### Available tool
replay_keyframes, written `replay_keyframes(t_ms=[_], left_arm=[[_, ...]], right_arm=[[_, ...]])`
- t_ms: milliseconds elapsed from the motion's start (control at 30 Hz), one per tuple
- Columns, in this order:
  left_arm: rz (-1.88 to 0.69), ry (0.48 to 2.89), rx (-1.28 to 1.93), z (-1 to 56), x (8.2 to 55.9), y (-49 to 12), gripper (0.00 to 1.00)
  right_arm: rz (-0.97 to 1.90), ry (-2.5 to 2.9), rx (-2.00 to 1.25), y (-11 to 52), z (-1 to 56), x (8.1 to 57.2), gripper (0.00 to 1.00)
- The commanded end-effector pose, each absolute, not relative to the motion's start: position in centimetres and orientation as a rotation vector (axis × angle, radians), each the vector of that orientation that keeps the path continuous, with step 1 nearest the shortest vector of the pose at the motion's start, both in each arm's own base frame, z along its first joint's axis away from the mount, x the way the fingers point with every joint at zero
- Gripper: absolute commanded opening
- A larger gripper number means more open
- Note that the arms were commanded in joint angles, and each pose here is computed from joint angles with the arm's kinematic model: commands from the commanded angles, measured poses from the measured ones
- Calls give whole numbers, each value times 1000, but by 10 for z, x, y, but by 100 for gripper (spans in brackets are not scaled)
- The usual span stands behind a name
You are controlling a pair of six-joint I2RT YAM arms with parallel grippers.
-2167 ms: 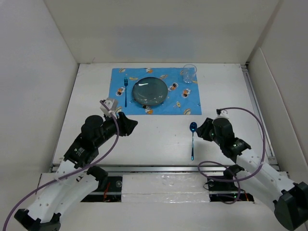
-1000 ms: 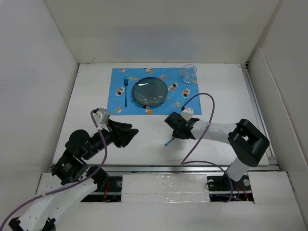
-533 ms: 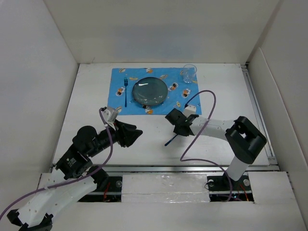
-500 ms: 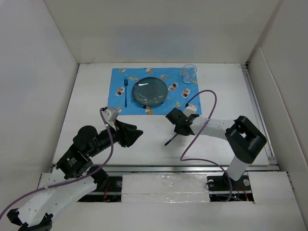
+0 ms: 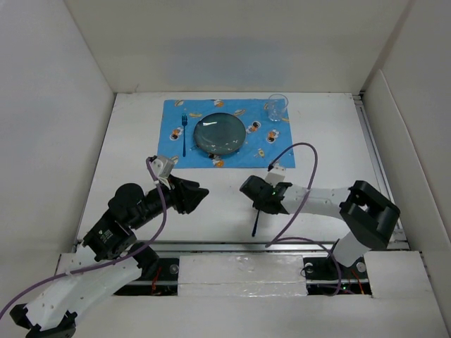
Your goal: Set the dinner table for one person
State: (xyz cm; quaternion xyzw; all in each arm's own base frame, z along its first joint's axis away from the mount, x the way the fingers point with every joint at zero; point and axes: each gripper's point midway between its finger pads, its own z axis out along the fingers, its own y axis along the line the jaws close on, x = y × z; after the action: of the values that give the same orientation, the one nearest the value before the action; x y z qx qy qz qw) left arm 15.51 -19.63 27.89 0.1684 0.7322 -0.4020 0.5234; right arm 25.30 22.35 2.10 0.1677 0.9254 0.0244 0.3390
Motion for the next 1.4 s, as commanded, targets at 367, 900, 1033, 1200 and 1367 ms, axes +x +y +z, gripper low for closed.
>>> replay_keyframes(t_ms=[367,900,1033,1200,1367], left_arm=[[-784,1657,108,308,187,-152,43],[-678,1634,-56,309,197,-123,56],[-677,1643,-51,307,198,-125,56],[-672,1649,-50,306,199,-125,56],[-665,1662,-47,303,200,-127,56]], right_arm=[[150,2230,-28,230,136,336,0],[231,2228,-81,220,137,539,0],[303,2242,-71,227,133,556,0],[288,2278,-26,229,113,566,0],[277,2299,68,218,93,576,0]])
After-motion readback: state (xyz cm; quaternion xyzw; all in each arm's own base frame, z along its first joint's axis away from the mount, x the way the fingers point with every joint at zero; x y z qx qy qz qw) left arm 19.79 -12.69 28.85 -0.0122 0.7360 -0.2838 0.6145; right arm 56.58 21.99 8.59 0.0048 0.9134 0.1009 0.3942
